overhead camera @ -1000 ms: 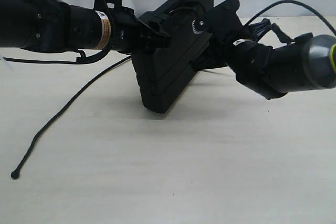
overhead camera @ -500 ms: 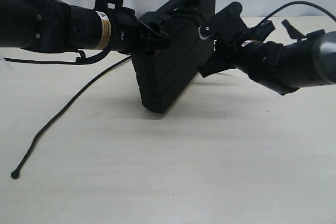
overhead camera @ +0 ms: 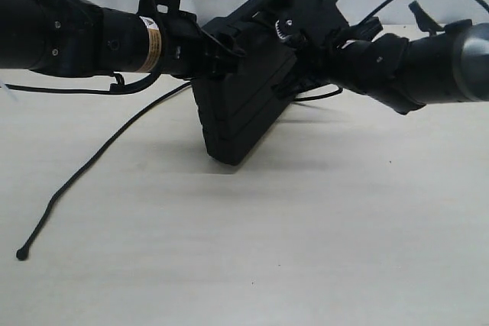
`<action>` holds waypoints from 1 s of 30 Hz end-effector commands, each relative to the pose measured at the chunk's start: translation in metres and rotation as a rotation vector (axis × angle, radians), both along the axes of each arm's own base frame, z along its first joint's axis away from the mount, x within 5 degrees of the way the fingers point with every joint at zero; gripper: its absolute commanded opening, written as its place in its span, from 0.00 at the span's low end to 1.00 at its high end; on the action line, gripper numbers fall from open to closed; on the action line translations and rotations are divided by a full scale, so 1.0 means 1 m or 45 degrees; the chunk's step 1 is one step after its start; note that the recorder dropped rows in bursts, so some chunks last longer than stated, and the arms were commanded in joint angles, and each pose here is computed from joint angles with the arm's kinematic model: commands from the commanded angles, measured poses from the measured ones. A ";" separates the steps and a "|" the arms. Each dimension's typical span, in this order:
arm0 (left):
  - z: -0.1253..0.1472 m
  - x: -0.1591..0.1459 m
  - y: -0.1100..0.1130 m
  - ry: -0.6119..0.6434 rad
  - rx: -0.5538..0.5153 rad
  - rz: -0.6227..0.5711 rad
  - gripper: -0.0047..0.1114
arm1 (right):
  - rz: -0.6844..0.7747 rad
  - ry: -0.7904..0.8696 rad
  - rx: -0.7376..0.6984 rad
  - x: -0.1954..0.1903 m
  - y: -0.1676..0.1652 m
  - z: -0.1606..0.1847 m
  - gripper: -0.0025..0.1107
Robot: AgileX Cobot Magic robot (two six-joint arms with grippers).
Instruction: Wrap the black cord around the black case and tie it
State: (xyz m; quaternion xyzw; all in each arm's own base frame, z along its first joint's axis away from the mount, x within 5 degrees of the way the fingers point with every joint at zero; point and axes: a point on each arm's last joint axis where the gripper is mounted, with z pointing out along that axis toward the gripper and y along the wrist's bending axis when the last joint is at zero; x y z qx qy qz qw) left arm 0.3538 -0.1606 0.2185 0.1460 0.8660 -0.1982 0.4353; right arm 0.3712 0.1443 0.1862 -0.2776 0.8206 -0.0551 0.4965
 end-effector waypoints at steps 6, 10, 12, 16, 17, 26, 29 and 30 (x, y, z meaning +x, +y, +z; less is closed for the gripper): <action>0.004 -0.004 -0.006 -0.017 -0.014 -0.070 0.04 | 0.110 0.017 -0.019 0.006 0.010 0.013 0.06; 0.004 -0.004 -0.006 -0.023 0.003 -0.080 0.04 | 0.127 0.003 -0.001 0.010 0.013 0.022 0.06; 0.004 -0.004 -0.006 -0.023 0.003 -0.080 0.04 | 0.141 0.002 0.010 0.010 0.015 0.027 0.06; 0.004 -0.004 -0.006 -0.027 0.007 -0.088 0.04 | 0.156 -0.024 0.030 0.010 0.016 0.040 0.06; 0.004 -0.004 -0.006 -0.027 0.007 -0.088 0.04 | 0.159 -0.029 0.034 0.010 0.016 0.043 0.06; 0.004 -0.005 -0.007 -0.038 0.035 -0.116 0.04 | 0.165 -0.064 0.044 0.007 0.015 0.056 0.06; 0.003 -0.005 -0.007 -0.042 0.045 -0.123 0.04 | 0.178 -0.042 0.045 0.006 0.016 0.054 0.06; 0.003 -0.005 -0.007 -0.042 0.045 -0.123 0.04 | 0.188 -0.026 0.046 0.005 0.017 0.053 0.06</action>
